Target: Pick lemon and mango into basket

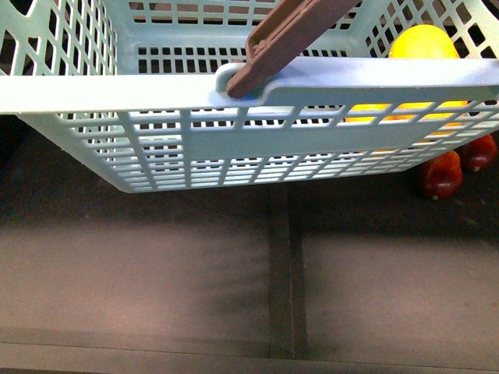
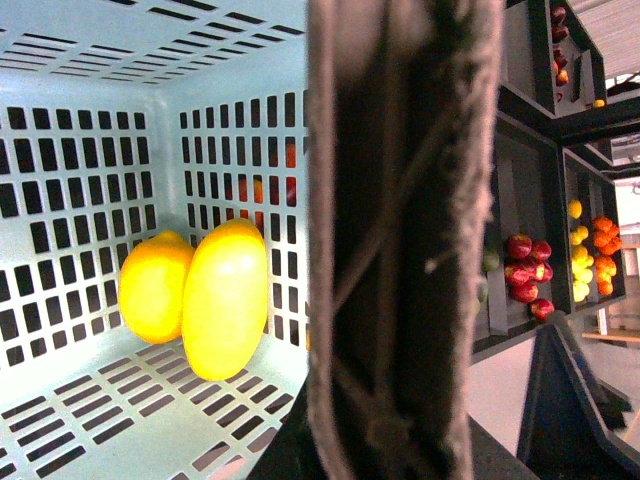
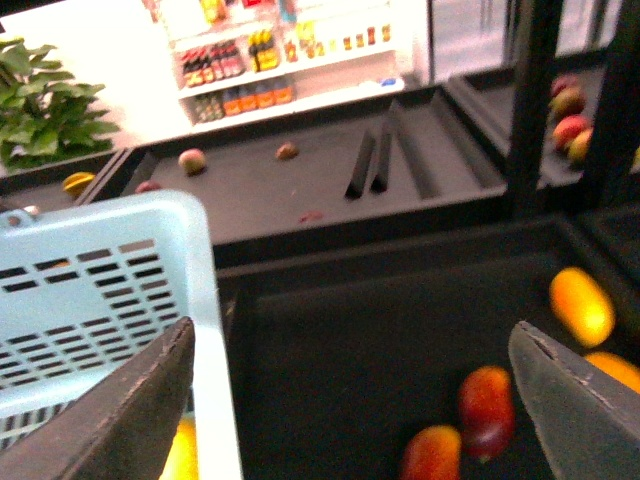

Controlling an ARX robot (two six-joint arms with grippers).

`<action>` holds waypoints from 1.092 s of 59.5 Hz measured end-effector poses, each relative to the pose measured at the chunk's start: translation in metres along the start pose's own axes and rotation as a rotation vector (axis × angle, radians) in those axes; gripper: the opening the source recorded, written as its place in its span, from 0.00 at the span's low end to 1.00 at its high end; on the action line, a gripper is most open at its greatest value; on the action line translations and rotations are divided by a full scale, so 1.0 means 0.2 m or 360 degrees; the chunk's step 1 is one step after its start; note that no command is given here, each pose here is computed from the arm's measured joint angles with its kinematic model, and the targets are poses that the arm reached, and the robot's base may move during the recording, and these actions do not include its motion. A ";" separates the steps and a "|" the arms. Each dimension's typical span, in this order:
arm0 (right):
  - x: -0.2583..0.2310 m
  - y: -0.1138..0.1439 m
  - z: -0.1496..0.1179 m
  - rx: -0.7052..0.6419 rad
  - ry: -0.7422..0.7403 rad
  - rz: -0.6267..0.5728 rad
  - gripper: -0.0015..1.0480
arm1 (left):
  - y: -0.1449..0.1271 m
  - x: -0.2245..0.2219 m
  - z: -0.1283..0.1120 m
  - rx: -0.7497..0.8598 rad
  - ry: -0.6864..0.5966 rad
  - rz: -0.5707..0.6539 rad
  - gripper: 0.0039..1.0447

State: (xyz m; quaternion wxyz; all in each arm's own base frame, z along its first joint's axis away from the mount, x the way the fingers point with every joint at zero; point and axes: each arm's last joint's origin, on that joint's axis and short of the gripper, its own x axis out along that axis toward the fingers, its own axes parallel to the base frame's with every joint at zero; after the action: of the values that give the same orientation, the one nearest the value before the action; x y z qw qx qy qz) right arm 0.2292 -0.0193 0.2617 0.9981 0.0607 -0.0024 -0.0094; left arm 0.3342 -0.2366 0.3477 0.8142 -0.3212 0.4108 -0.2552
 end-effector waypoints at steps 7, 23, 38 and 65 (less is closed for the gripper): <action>-0.10 0.01 -0.11 -0.0132 0.0003 0.0024 0.58 | -0.01 0.00 -0.01 0.0005 0.0013 -0.0010 0.04; -0.24 0.06 -0.26 -0.0176 0.0022 0.0031 0.18 | 0.00 0.00 0.00 0.0004 0.0002 -0.0001 0.04; -0.35 0.05 -0.35 -0.0185 0.0019 0.0023 0.02 | 0.00 0.00 0.00 0.0003 0.0003 -0.0002 0.04; -0.47 0.03 -0.42 -0.0185 0.0019 0.0023 0.02 | 0.00 0.00 0.00 0.0002 0.0007 -0.0005 0.04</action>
State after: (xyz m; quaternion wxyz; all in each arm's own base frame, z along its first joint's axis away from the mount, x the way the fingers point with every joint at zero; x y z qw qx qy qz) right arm 0.1362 -0.0005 0.1784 1.0000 0.0028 0.0037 -0.0019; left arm 0.3335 -0.2376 0.3477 0.8132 -0.3208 0.4118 -0.2575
